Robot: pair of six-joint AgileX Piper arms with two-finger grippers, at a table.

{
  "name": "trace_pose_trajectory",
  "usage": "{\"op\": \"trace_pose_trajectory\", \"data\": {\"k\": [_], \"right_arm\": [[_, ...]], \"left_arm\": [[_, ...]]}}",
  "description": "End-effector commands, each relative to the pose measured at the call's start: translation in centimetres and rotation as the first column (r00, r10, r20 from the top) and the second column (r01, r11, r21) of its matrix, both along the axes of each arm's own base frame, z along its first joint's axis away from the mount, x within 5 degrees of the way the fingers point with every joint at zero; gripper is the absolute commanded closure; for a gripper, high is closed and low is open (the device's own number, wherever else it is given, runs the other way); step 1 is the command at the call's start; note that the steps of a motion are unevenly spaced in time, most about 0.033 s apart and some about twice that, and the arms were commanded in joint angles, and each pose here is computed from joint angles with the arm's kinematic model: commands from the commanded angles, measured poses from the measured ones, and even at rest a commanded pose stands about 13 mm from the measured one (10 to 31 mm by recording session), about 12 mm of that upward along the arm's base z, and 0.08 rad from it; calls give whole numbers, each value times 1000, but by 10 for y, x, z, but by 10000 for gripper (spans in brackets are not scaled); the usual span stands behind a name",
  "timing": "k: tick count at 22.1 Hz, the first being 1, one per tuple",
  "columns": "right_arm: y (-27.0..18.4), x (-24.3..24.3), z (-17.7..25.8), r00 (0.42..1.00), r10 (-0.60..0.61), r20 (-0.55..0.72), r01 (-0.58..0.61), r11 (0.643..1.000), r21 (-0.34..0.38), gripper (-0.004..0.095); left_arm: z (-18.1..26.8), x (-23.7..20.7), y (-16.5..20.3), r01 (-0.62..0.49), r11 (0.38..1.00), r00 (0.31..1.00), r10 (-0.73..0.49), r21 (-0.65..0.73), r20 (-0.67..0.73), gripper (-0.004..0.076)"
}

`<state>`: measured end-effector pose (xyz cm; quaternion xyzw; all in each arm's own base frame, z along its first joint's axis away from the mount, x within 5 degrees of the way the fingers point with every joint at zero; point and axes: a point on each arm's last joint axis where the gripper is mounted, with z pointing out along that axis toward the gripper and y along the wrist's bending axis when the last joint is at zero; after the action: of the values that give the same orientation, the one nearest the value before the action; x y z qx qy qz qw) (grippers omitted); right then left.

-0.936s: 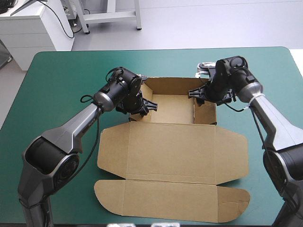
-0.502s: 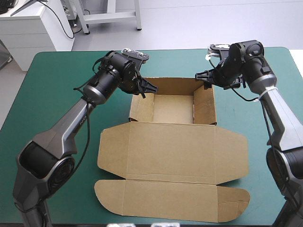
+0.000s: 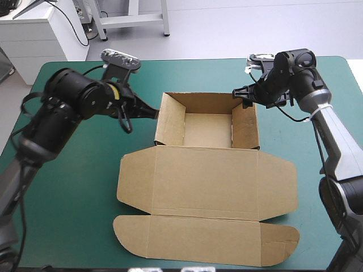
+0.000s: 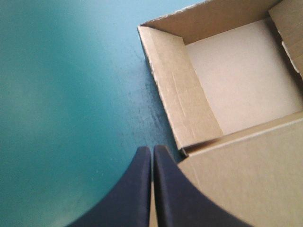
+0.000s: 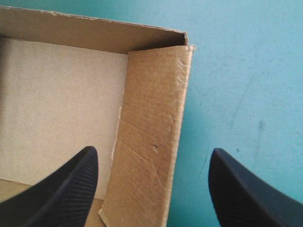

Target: Fold the box

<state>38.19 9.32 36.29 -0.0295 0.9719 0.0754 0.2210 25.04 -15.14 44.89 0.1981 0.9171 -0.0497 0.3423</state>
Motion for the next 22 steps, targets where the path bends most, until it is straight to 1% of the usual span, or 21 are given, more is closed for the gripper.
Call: {"op": "trace_pose_trajectory", "data": {"k": [1, 4, 5, 6, 7, 11, 14, 17, 19, 20, 22], "right_arm": [[-5, -12, 23, 998, 6, 67, -6, 1000, -1, 287], [-7, -12, 9, 999, 3, 32, -2, 999, -32, 287], [-7, -11, 0, 1000, 2, 15, -2, 999, -36, 287], [-6, -11, -5, 1000, 3, 10, -2, 1000, -29, 287], [-4, -10, -15, 1000, 2, 3, -2, 1000, -8, 287], [-3, -9, -30, 1000, -4, -9, 4, 1000, -2, 287], [-2, -7, -41, 1000, -6, -21, 6, 1000, 4, 287], [2, -1, -55, 998, -4, -65, 6, 1000, 28, 289], [3, 2, -62, 997, -4, -82, 7, 1000, 30, 289], [3, 3, -65, 996, -4, -89, 7, 1000, 28, 300], [4, 5, -68, 995, -4, -99, 7, 1000, 26, 376]], "left_arm": [[14, -41, 29, -6, 1000, 1000, 7, -15, 24, 729], [7, -68, 46, -5, 1000, 999, 5, -18, 33, 729], [-4, -82, 55, -1, 1000, 999, 1, -19, 37, 729], [-8, -89, 60, 3, 1000, 999, -2, -26, 51, 729], [-17, -102, 68, 12, 999, 997, -8, -42, 80, 731], [-39, -128, 86, 24, 998, 992, -16, -65, 122, 731], [-71, -152, 101, 31, 995, 988, -17, -90, 154, 731], [-103, -166, 109, 43, 992, 981, -20, -118, 191, 731], [-116, -171, 113, 49, 991, 979, -23, -125, 204, 731], [-124, -173, 114, 51, 991, 979, -25, -125, 205, 731], [-133, -176, 115, 56, 990, 976, -26, -132, 214, 731]]}}
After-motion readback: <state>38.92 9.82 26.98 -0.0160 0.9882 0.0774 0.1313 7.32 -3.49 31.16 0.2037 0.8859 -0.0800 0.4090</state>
